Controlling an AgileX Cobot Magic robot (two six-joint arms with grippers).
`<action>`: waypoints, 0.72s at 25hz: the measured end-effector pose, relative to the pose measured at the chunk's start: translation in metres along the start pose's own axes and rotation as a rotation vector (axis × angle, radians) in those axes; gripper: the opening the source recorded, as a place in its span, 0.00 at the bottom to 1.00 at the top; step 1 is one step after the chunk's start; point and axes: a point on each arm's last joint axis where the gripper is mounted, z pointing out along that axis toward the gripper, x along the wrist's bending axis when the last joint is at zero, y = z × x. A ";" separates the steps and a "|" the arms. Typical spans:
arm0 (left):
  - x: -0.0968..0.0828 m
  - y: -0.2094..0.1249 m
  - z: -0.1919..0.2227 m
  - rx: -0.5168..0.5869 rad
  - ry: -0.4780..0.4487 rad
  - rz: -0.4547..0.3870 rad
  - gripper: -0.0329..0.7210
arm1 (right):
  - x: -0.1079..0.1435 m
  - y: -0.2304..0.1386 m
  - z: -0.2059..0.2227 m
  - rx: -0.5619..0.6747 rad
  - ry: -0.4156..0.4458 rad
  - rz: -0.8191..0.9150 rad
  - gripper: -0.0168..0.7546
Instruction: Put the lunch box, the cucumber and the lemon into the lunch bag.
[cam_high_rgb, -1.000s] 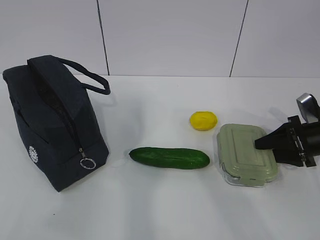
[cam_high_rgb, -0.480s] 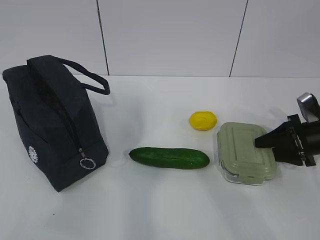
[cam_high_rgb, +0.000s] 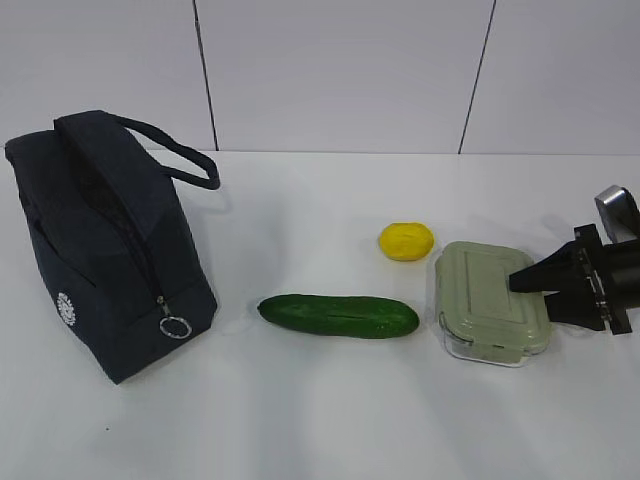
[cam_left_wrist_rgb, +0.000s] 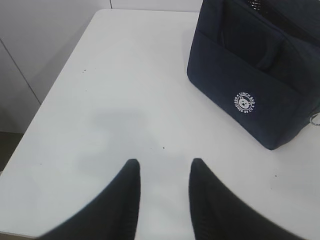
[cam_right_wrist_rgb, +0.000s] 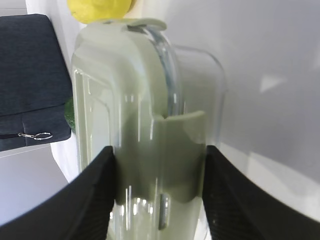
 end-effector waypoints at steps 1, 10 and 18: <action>0.000 0.000 0.000 0.000 0.000 0.000 0.36 | 0.000 0.000 0.000 0.000 0.000 0.000 0.54; 0.000 0.000 0.000 0.000 0.000 0.000 0.36 | 0.000 0.000 0.000 0.003 -0.002 0.004 0.54; 0.000 0.000 0.000 0.000 0.000 0.000 0.36 | 0.008 0.000 -0.007 0.013 -0.047 -0.050 0.54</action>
